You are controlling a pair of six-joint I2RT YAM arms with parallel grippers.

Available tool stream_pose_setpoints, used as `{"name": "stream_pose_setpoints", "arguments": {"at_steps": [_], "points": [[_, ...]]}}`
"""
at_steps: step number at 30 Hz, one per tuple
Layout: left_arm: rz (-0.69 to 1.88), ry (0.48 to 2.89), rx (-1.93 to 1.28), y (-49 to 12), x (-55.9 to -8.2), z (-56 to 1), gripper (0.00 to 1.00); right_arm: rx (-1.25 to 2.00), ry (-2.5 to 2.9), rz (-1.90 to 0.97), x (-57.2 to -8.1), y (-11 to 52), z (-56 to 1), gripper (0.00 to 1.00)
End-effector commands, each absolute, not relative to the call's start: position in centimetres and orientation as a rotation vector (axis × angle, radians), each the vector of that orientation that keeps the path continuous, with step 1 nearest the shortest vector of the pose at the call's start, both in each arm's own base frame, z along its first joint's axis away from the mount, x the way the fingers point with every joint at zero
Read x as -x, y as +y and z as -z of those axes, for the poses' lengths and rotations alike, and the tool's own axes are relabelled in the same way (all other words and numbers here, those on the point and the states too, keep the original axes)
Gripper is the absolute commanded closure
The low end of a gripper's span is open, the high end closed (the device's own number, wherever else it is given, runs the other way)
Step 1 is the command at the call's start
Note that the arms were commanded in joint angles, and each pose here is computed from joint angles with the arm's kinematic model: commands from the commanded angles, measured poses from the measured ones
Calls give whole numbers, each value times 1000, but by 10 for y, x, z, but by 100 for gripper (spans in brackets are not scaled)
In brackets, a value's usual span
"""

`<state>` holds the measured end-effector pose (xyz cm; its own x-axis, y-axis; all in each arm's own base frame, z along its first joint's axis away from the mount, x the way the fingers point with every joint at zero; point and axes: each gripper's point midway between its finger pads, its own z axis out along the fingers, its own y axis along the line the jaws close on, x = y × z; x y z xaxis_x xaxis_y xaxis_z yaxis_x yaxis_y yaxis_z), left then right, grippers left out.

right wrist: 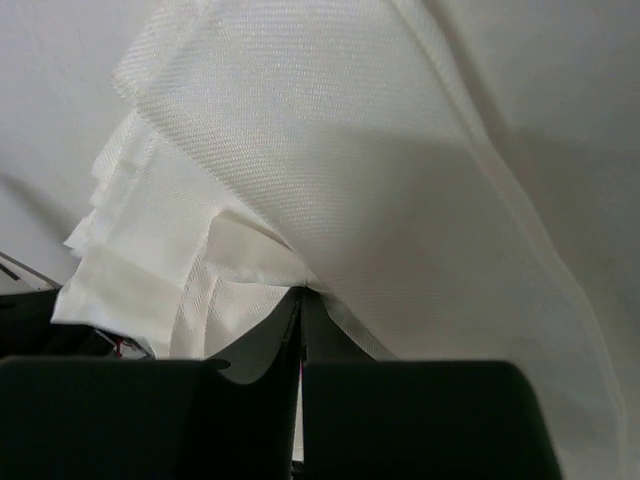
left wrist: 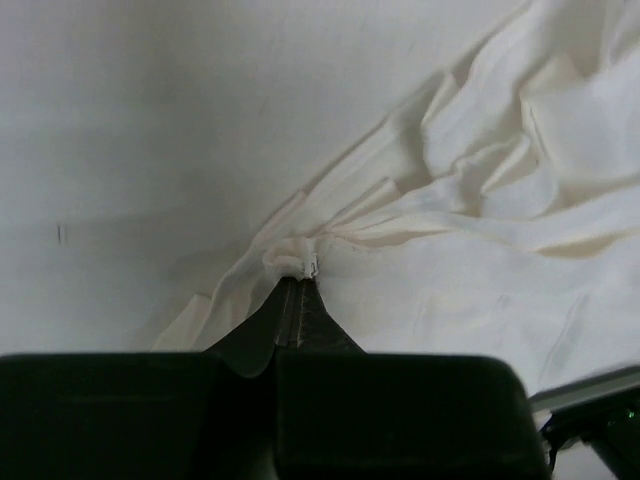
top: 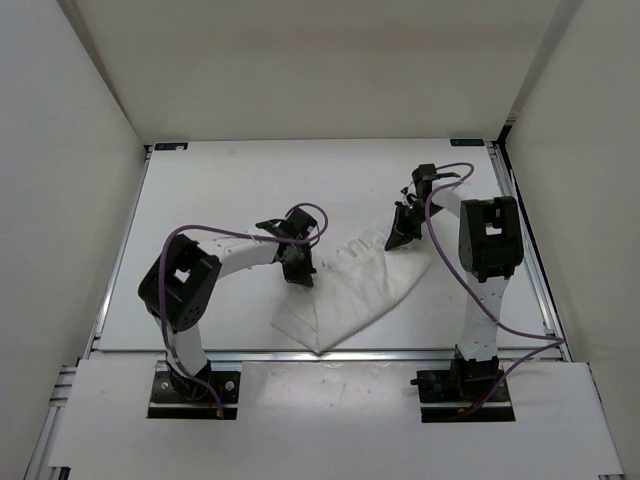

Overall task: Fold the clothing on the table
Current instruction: Fold the skirt

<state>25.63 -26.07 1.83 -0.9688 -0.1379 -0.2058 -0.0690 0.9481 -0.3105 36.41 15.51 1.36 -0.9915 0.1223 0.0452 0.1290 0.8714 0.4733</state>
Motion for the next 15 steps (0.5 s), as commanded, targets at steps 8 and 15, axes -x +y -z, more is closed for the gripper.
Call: {"name": "stream_pose_setpoints", "arguments": {"at_steps": [8,15], "points": [[170,2777,81,-246,-353,-11,100,42,-2843,607,-257,179,0,100],[105,2747,33,-243,-385,-27,100,83,-2860,523,-238,164,7,100]]}}
